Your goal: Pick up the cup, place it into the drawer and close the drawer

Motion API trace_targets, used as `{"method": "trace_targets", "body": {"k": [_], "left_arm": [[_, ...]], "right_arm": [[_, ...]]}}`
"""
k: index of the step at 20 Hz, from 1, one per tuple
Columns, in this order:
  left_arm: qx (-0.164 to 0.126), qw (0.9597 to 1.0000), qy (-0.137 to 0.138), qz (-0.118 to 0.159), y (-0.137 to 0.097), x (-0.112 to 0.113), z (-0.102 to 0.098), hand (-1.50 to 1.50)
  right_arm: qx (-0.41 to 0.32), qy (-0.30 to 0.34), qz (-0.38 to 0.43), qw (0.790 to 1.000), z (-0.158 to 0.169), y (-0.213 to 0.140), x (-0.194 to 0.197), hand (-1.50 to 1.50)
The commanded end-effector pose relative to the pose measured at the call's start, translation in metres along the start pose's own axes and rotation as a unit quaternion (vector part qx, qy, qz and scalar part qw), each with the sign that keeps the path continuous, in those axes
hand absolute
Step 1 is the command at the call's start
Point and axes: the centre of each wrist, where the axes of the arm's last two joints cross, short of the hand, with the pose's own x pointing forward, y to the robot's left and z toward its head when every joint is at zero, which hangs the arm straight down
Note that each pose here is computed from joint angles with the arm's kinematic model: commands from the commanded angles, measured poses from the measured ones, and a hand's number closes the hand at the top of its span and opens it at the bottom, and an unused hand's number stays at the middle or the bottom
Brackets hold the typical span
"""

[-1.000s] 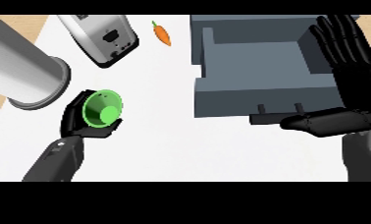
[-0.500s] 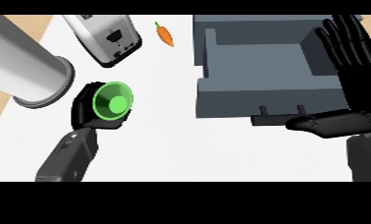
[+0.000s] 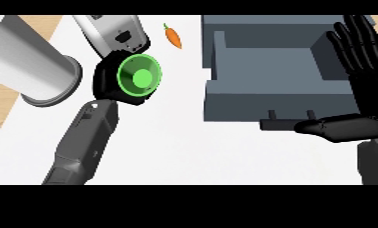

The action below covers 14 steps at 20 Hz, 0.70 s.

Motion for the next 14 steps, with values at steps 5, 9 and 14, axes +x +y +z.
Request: {"method": "trace_targets", "body": {"k": [5, 9, 14], "left_arm": [[-0.076, 0.9966, -0.025, 0.019, -0.088, 0.053, -0.089, 1.50], [-0.085, 0.9962, -0.017, -0.002, -0.116, 0.094, -0.126, 1.50], [-0.102, 0.9947, -0.003, -0.011, -0.160, 0.120, -0.153, 1.50]], "right_arm": [[-0.004, -0.001, 0.006, 1.000, 0.000, -0.017, 0.005, -1.50], [-0.009, 0.000, 0.001, 1.000, -0.006, 0.001, -0.015, -1.50], [-0.009, 0.002, 0.005, 1.000, 0.003, -0.001, -0.002, -1.50]]}}
